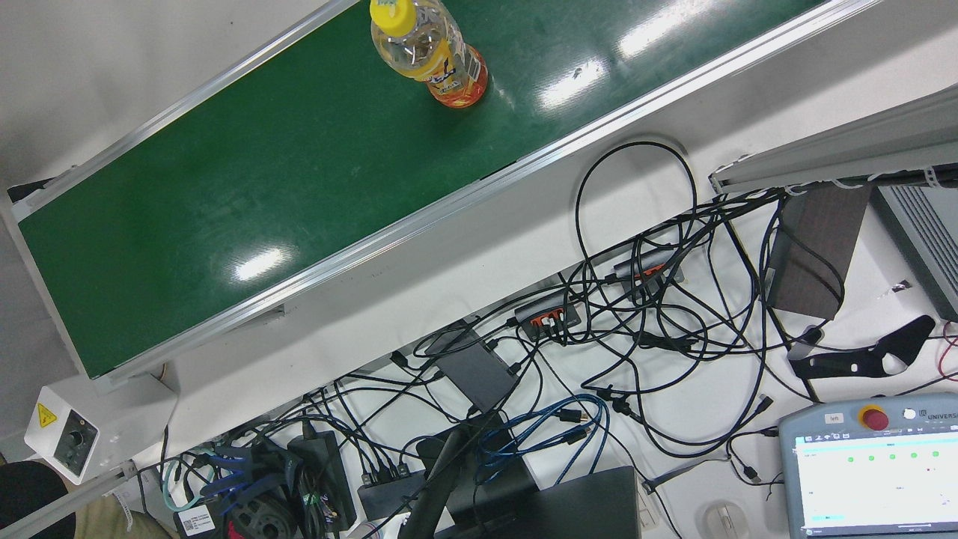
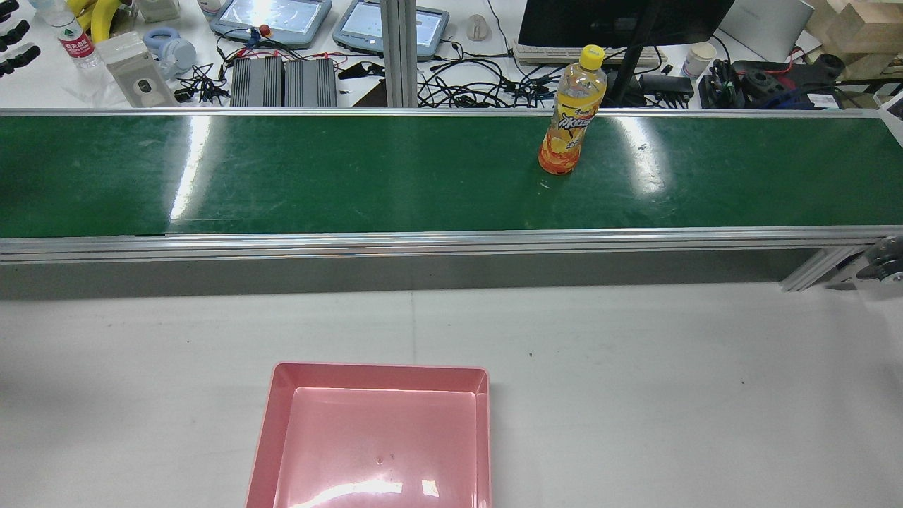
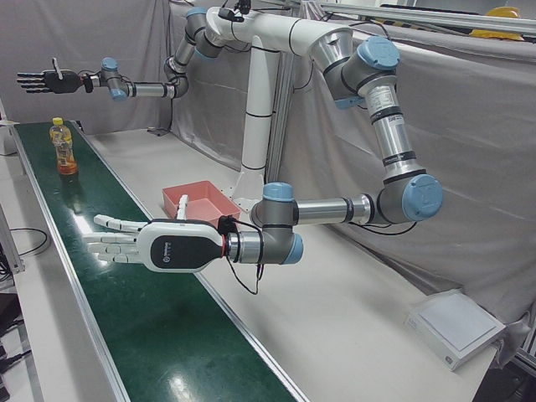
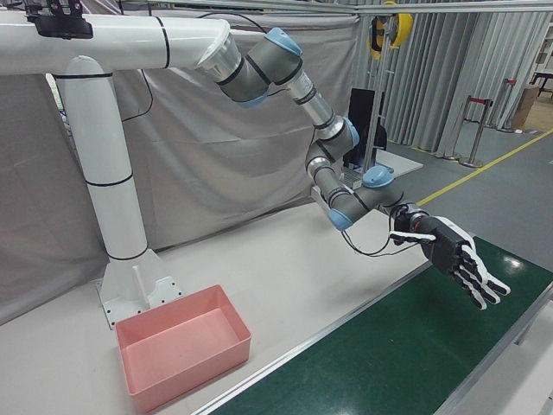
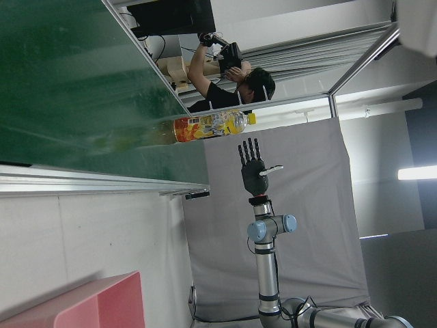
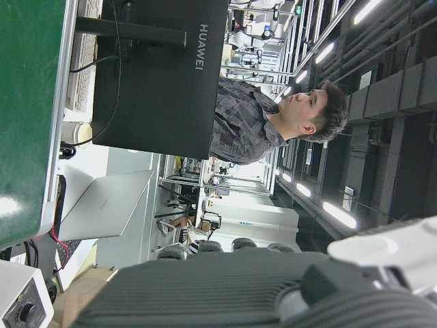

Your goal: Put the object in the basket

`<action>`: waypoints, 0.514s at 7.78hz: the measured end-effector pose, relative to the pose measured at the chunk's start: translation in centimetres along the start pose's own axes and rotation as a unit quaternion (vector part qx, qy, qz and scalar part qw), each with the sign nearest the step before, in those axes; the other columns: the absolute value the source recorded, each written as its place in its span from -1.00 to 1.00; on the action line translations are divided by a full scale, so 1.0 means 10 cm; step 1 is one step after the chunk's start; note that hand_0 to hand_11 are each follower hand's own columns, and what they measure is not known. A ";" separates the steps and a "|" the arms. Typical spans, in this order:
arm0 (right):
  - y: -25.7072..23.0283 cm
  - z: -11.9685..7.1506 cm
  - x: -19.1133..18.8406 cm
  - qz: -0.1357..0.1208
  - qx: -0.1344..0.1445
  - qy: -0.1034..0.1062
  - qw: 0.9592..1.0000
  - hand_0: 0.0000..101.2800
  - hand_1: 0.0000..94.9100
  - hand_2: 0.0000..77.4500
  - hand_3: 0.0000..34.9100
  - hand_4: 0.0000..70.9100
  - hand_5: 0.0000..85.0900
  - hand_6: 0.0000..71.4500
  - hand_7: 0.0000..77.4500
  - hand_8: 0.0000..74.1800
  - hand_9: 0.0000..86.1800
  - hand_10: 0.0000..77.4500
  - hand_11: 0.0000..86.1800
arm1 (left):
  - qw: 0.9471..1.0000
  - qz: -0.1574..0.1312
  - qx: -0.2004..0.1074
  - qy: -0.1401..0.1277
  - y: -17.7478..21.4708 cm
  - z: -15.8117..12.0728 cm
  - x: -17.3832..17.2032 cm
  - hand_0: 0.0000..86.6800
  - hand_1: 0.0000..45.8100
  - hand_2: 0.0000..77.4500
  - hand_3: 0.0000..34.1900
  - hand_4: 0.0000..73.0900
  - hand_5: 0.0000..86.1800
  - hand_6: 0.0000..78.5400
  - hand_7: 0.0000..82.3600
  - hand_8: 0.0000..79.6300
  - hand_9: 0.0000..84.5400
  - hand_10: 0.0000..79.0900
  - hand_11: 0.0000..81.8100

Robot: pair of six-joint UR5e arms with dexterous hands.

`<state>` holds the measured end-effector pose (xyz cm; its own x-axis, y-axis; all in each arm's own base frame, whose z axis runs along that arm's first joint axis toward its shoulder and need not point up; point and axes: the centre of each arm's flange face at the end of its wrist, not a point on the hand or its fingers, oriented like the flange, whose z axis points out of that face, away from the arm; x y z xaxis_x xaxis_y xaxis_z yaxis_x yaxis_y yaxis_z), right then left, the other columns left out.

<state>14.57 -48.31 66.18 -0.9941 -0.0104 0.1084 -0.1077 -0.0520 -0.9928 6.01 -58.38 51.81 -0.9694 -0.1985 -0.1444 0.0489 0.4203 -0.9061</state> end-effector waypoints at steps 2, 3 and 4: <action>0.00 0.00 0.00 0.000 0.000 0.000 1.000 -0.99 -1.00 -0.99 -1.00 -1.00 -1.00 -1.00 -0.99 -1.00 -1.00 -1.00 -1.00 | 1.000 0.000 0.000 -0.001 0.01 0.01 -0.01 0.36 -0.81 -1.00 -0.99 -0.69 -0.68 -0.99 -0.99 -0.90 -0.87 -0.86 -0.77; 0.00 0.00 0.00 0.000 0.000 0.000 1.000 -0.99 -1.00 -0.99 -1.00 -1.00 -1.00 -1.00 -0.99 -1.00 -1.00 -1.00 -1.00 | 1.000 0.000 0.000 -0.001 0.02 0.01 -0.01 0.36 -0.81 -1.00 -0.99 -0.69 -0.66 -0.99 -0.99 -0.90 -0.87 -0.86 -0.77; 0.00 0.00 0.00 0.000 0.000 0.000 1.000 -0.99 -1.00 -0.99 -1.00 -1.00 -1.00 -1.00 -0.99 -1.00 -1.00 -1.00 -1.00 | 1.000 0.000 -0.001 -0.002 0.03 0.02 -0.02 0.36 -0.81 -1.00 -0.99 -0.67 -0.66 -0.99 -0.99 -0.90 -0.87 -0.86 -0.77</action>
<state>14.57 -48.31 66.17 -0.9941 -0.0105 0.1084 -0.1077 -0.0518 -0.9928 6.21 -58.36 51.49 -0.9687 -0.2016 -0.1450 0.0479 0.4212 -0.9057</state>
